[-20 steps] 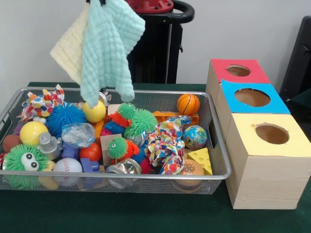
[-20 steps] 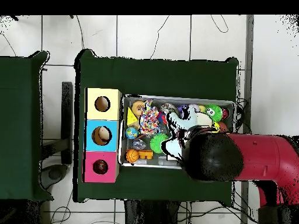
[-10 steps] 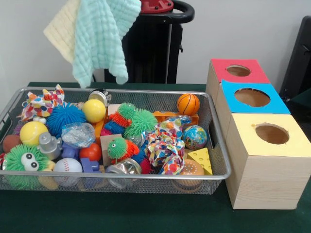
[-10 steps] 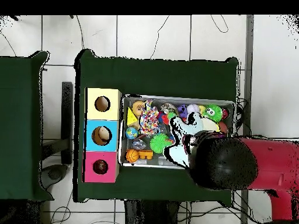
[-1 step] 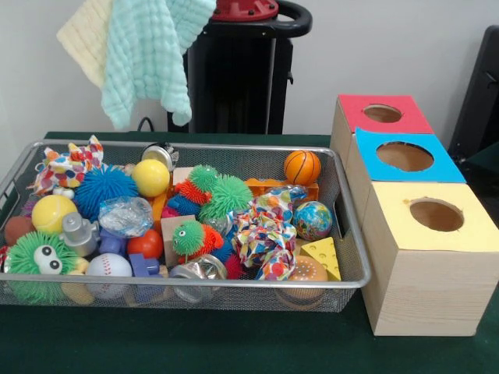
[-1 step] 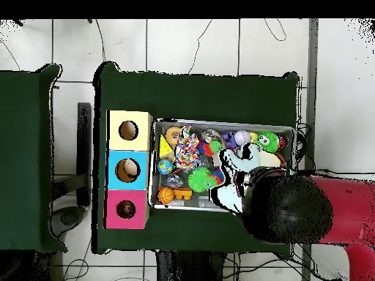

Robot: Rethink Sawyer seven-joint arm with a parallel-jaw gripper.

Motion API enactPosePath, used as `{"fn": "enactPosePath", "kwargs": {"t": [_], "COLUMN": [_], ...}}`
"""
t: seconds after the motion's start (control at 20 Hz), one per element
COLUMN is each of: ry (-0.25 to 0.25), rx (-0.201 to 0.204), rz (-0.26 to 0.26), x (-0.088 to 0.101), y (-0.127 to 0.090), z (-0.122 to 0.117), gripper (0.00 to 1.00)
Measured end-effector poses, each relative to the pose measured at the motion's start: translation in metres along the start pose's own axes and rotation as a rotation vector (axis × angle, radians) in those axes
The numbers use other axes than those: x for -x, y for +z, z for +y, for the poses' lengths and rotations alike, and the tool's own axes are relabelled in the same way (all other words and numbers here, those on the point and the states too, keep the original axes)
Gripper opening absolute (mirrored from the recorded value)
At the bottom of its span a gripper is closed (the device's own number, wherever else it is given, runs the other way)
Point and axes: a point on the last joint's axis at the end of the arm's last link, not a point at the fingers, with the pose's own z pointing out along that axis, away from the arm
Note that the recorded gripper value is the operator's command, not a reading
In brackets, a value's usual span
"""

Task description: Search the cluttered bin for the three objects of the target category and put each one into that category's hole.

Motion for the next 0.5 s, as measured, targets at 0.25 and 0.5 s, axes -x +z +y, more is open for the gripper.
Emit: {"fn": "enactPosePath", "kwargs": {"t": [0.25,0.5], "ry": [-0.011,-0.02], "rx": [0.002,0.005], "rz": [-0.004,-0.009], "x": [0.002,0.004], "y": [-0.0011,-0.0025], "z": [0.0035,0.0057], "gripper": [0.0,0.0]}}
